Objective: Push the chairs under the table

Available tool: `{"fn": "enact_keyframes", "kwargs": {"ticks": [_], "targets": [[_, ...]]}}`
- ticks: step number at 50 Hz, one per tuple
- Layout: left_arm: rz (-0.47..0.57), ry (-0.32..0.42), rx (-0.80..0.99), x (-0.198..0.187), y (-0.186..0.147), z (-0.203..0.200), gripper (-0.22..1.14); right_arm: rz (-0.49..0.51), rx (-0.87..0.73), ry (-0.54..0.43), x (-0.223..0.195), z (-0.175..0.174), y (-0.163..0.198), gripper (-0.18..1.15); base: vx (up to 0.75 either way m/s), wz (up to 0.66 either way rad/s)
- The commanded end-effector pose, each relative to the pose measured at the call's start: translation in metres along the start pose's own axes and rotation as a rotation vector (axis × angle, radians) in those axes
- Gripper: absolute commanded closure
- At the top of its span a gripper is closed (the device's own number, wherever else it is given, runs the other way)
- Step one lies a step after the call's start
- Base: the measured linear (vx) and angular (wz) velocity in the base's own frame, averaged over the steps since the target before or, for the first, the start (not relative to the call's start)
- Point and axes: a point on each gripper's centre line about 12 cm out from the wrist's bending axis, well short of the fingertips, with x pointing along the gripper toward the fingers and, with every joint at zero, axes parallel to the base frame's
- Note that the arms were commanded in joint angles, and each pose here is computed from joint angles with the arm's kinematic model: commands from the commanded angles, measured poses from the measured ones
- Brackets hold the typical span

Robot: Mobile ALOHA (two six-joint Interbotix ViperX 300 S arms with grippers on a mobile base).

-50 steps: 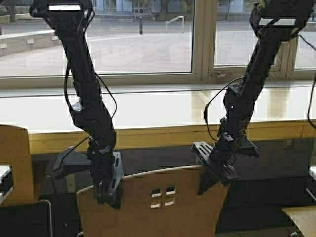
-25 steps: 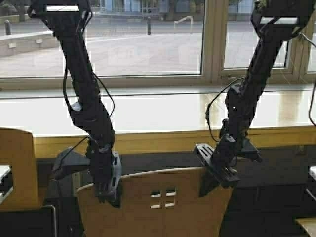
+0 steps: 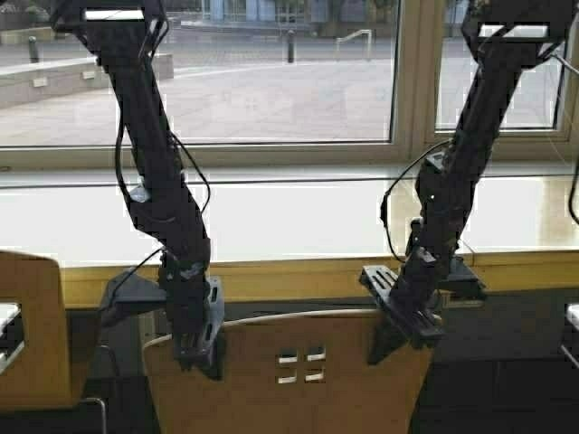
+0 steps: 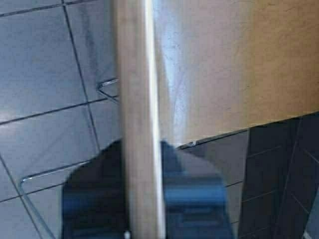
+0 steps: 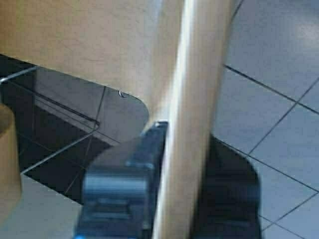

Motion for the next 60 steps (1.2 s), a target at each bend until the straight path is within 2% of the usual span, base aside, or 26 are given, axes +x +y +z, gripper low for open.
{"fn": "enact_keyframes", "kwargs": {"ticks": [1, 19, 30, 60], "targets": [[-0.075, 0.002, 0.002, -0.011, -0.034, 0.007, 0.88, -0.020, -0.127, 0.024, 0.007, -0.033, 0.001, 0.93, 0.22, 0.03], [-0.081, 0.009, 0.004, -0.008, -0.038, 0.007, 0.88, -0.065, -0.111, 0.010, 0.005, -0.034, -0.019, 0.93, 0.20, 0.01], [-0.080, 0.008, 0.003, -0.007, -0.039, 0.009, 0.88, -0.032, -0.115, 0.011, 0.010, -0.030, -0.005, 0.93, 0.21, 0.06], [-0.063, -0.002, -0.017, 0.001, -0.036, 0.020, 0.88, -0.029, -0.128, 0.006, 0.013, -0.031, -0.003, 0.93, 0.17, -0.03]]}}
